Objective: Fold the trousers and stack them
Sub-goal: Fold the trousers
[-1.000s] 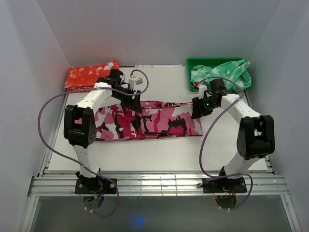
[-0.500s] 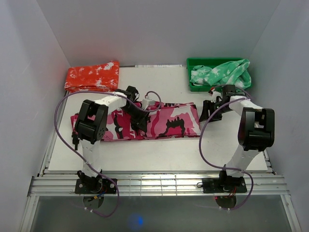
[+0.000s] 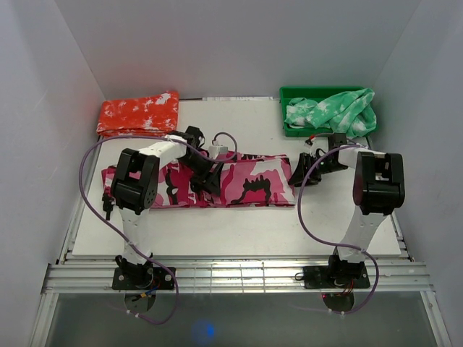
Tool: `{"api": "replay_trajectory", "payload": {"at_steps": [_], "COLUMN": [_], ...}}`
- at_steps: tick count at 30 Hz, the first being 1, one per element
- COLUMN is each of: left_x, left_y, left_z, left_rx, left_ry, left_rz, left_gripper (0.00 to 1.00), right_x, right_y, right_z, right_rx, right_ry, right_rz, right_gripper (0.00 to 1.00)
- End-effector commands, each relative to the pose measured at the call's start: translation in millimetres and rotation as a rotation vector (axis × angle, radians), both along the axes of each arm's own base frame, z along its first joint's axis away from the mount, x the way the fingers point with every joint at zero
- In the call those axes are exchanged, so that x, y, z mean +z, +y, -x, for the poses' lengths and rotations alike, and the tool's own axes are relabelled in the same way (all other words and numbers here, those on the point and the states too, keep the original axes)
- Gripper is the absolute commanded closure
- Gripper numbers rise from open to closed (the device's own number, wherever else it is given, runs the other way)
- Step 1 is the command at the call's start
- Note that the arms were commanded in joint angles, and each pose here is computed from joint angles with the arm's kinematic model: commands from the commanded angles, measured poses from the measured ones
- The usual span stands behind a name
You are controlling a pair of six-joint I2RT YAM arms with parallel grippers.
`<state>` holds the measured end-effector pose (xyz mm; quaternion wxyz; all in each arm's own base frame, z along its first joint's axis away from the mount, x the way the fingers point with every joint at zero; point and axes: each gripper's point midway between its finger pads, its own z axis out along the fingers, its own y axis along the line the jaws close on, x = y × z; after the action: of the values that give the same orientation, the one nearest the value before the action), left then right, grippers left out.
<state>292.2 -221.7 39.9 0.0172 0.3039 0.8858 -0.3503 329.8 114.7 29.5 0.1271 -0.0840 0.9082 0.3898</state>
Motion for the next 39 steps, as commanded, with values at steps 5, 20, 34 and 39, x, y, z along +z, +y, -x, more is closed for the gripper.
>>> {"api": "replay_trajectory", "payload": {"at_steps": [5, 20, 34, 39], "left_x": [56.9, 84.9, 72.8, 45.2], "left_y": [19.5, 97.1, 284.5, 280.6], "left_z": [-58.4, -67.4, -35.7, -16.0], "left_rx": [0.102, 0.325, 0.819, 0.796], "left_ry": [-0.251, -0.306, -0.212, -0.177], "left_rz": [0.023, -0.112, -0.235, -0.188], "left_gripper": [0.24, 0.23, 0.21, 0.2], "right_x": [-37.0, -41.2, 44.6, 103.1], "right_y": [2.6, 7.0, -66.6, -124.0], "right_z": [25.7, -13.8, -25.2, -15.1], "right_rx": [0.03, -0.051, -0.079, -0.085], "right_ry": [0.101, 0.085, -0.142, -0.258], "right_rz": [0.014, 0.036, 0.047, 0.134], "right_gripper": [0.58, 0.46, 0.92, 0.92]}}
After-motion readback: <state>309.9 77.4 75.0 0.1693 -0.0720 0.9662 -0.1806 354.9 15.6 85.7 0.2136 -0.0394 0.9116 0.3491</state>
